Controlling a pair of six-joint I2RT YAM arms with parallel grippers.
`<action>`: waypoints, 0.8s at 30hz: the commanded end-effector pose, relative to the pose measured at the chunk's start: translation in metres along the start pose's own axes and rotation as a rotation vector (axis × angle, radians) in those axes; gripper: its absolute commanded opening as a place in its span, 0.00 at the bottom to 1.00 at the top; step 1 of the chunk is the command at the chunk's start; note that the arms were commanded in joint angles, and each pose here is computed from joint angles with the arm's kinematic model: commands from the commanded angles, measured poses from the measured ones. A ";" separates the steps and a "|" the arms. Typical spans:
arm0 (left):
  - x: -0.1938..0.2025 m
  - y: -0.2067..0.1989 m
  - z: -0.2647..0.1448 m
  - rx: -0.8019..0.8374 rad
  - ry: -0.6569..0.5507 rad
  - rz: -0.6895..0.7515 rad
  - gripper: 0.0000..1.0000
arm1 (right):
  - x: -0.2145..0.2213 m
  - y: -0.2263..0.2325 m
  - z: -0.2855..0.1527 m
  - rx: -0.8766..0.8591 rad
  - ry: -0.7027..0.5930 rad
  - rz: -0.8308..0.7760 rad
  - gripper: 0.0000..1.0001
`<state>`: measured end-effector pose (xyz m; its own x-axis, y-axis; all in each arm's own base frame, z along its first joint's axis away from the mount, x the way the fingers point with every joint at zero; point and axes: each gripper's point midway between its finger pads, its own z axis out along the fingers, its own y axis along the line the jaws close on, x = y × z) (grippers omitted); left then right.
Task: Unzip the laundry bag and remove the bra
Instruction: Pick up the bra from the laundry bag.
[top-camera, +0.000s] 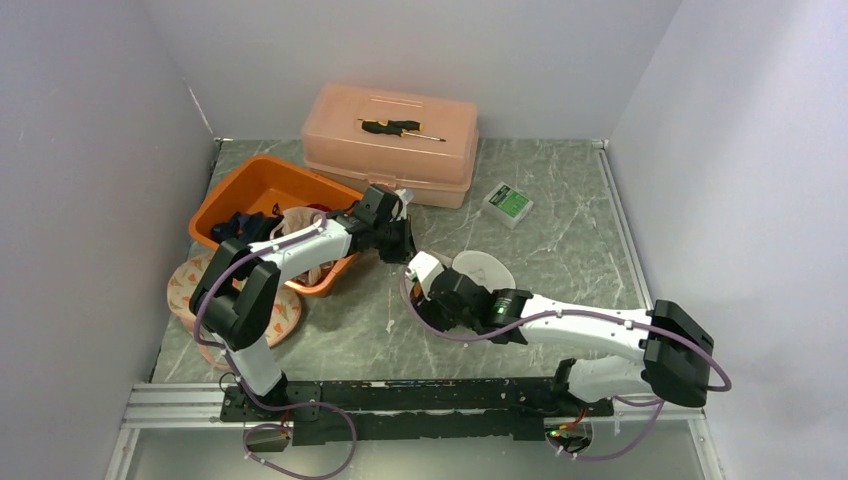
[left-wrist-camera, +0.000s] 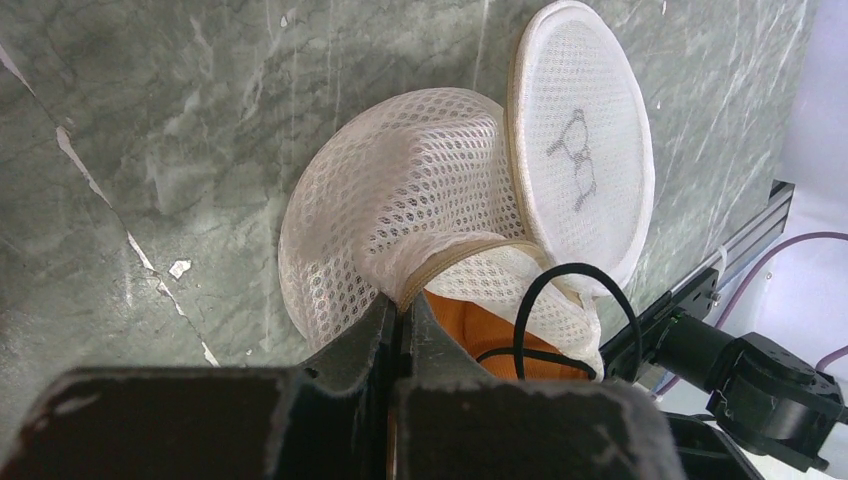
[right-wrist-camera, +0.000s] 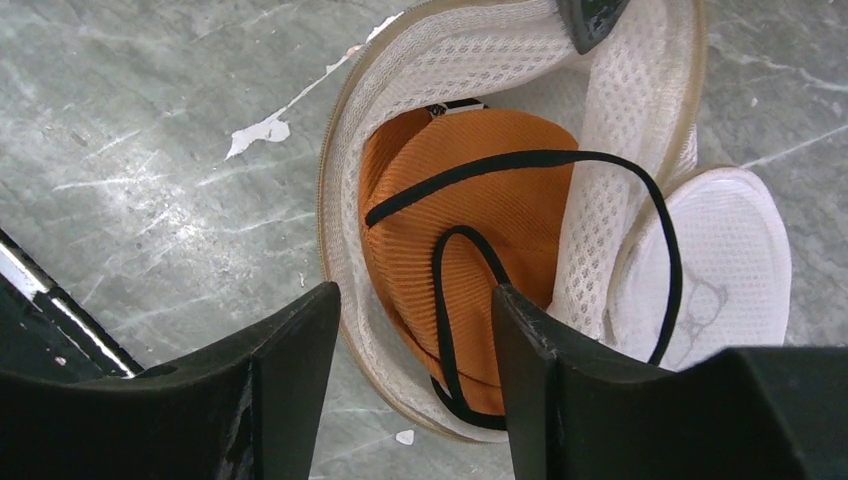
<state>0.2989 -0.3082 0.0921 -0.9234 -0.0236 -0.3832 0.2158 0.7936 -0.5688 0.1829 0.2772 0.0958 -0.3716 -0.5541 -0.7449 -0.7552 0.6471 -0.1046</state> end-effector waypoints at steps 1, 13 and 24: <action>-0.003 -0.008 -0.003 0.038 -0.006 0.010 0.03 | -0.017 -0.001 0.005 0.021 -0.034 -0.007 0.58; 0.002 -0.008 -0.006 0.048 0.000 0.008 0.03 | -0.021 -0.008 0.006 0.068 -0.062 0.029 0.13; 0.005 -0.012 -0.013 0.087 -0.042 -0.018 0.03 | -0.052 0.005 -0.025 -0.104 -0.271 0.226 0.00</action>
<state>0.2839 -0.3037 0.0772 -0.9389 -0.0273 -0.3431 0.1919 0.7860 -0.5877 0.1856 0.2809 0.1129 -0.3847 -0.4408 -0.8110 -0.7247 0.6884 -0.0305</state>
